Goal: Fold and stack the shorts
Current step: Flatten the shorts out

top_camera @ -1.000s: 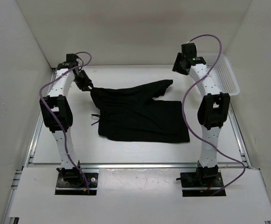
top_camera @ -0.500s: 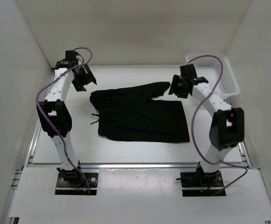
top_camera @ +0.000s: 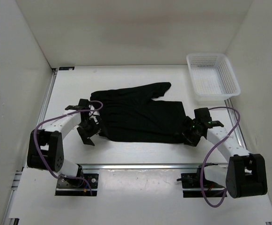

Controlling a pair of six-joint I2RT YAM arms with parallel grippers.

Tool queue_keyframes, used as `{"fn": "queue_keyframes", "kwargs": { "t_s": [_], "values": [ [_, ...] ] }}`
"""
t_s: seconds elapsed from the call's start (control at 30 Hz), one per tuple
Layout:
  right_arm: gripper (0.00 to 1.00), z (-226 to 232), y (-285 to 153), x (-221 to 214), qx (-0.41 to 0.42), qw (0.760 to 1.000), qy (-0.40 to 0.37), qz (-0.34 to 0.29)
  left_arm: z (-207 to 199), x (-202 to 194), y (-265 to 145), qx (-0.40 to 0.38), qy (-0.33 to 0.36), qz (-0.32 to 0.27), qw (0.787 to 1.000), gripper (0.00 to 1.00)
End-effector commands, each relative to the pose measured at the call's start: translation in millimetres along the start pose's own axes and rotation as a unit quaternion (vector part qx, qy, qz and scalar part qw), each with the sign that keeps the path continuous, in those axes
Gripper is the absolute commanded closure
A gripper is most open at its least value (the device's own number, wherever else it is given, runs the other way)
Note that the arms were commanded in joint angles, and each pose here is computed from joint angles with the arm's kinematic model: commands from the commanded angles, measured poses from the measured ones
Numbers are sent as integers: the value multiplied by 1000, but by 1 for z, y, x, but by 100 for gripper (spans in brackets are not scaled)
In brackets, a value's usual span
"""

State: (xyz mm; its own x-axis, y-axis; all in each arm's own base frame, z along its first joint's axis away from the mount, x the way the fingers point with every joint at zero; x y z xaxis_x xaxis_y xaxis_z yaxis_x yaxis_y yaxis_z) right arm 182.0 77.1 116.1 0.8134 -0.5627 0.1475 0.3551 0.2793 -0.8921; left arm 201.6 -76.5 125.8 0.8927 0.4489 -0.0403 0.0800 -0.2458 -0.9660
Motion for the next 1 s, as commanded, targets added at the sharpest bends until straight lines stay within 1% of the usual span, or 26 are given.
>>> {"fn": "queue_keyframes", "kwargs": {
  "t_s": [0.0,0.07,0.17,0.2,0.27,0.3,0.4,0.43,0.57,0.63,0.67,0.7,0.73,0.8,0.83,0.93,0.97],
  "values": [
    [16,13,-6,-3,52,998,45,5,-24,4,10,-40,13,-20,999,0],
    [19,13,-6,-1,48,997,60,0,-25,9,19,-27,2,-25,999,3],
    [23,6,1,0,42,996,79,-11,-26,14,28,-12,1,-37,999,10],
    [23,3,5,-2,41,996,83,-11,-24,15,34,1,-7,-33,999,15],
    [28,4,11,1,37,996,84,-14,-28,21,34,3,-6,-39,999,23],
    [28,3,13,1,34,996,85,-10,-26,21,36,10,-7,-38,999,31],
    [31,0,15,2,23,996,80,-16,-28,24,35,12,-7,-46,999,41],
    [33,-3,17,0,17,997,77,-16,-28,24,35,12,-7,-46,999,44],
    [36,-10,21,-4,4,997,80,-13,-27,25,35,15,-7,-49,999,60],
    [36,-12,20,-5,0,997,81,-9,-26,26,37,22,-8,-49,999,60],
    [36,-13,20,-7,2,997,80,-11,-23,24,39,25,-8,-46,999,57],
    [36,-14,18,-8,-2,997,81,-14,-23,22,37,22,-8,-49,999,51],
    [33,-14,16,-8,-1,997,80,-15,-24,22,33,16,-11,-55,998,39],
    [32,-16,8,-10,-7,996,84,-26,-25,20,20,1,-11,-82,997,23],
    [32,-16,3,-10,-1,996,82,-38,-25,18,11,-8,-14,-99,995,13],
    [32,-18,-6,-14,3,995,80,-52,-21,15,4,-15,-23,-115,993,13],
    [31,-19,-7,-16,1,995,80,-51,-20,16,0,-16,-27,-130,991,13]
  ]
}}
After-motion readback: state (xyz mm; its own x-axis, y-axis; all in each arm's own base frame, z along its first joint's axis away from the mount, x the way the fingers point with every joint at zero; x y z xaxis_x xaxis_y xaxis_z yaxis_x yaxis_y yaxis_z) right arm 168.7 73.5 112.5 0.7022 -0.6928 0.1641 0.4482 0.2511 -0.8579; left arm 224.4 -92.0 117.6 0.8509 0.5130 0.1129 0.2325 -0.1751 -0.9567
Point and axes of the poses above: each gripper's point midway between its finger pads, its own y axis out along the fingers, its own z axis along the line the jaws close on, x = y × z, the point moved 8 cm from there along -y, back along the fingers, and after that the axes turned 2 degrees about y, right-handed, at the moved point
